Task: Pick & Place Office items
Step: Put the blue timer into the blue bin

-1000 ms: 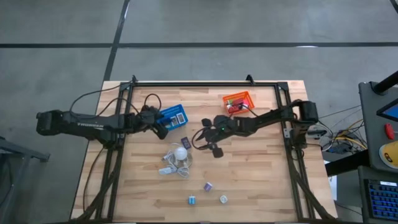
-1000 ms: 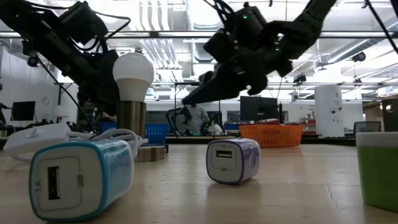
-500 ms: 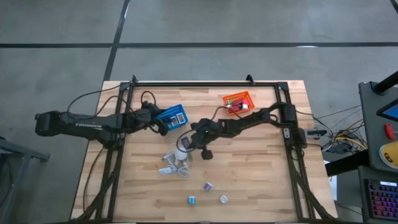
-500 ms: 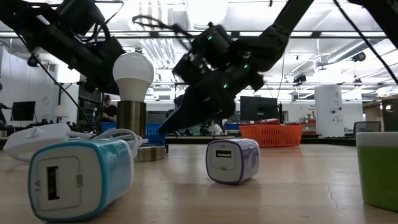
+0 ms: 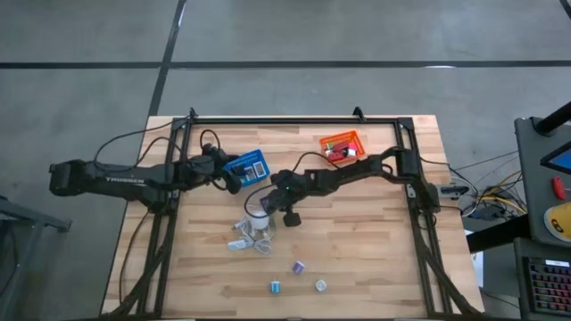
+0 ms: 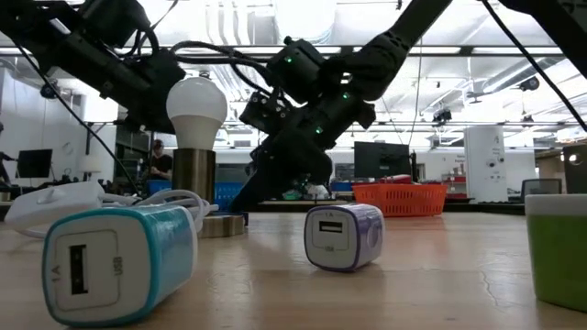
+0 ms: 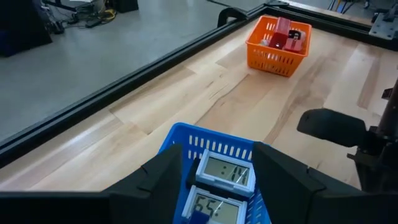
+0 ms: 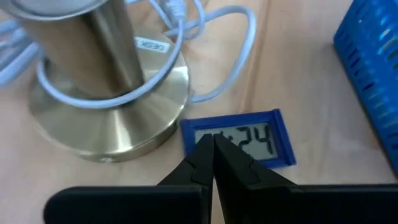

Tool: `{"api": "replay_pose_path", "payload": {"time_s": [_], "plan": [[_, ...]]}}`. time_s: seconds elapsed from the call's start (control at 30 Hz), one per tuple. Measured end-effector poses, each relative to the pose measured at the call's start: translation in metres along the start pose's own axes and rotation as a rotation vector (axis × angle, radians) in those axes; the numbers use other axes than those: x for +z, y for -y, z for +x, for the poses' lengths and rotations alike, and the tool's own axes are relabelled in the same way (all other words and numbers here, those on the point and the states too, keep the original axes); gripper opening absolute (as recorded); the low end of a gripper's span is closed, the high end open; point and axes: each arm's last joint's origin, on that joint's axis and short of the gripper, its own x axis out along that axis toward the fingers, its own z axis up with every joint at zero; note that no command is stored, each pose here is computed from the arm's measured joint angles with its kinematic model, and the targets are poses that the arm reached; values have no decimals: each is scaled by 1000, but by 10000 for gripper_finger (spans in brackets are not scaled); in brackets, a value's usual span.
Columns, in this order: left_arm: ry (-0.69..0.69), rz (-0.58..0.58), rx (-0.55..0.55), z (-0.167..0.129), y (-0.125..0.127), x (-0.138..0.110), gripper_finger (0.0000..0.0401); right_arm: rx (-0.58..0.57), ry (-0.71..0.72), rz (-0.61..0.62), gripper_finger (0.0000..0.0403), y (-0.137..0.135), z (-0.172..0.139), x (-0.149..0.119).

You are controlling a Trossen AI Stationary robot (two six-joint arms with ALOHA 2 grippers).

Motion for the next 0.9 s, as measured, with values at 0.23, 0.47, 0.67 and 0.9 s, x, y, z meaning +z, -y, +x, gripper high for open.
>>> {"api": "replay_pose_path", "payload": {"time_s": [0.23,0.47,0.67,0.9], "plan": [[8,-1,-3,0,0,1,197,-17,-67,13,7,2,4,-1],[15,-3,-5,-1,0,2,197,-93,-158,20,7,2,-3,-3],[29,-4,-16,-1,1,3,197,-155,-251,27,7,2,-11,-7],[56,6,-81,-2,5,6,197,-284,-391,35,7,8,-27,-16]]}}
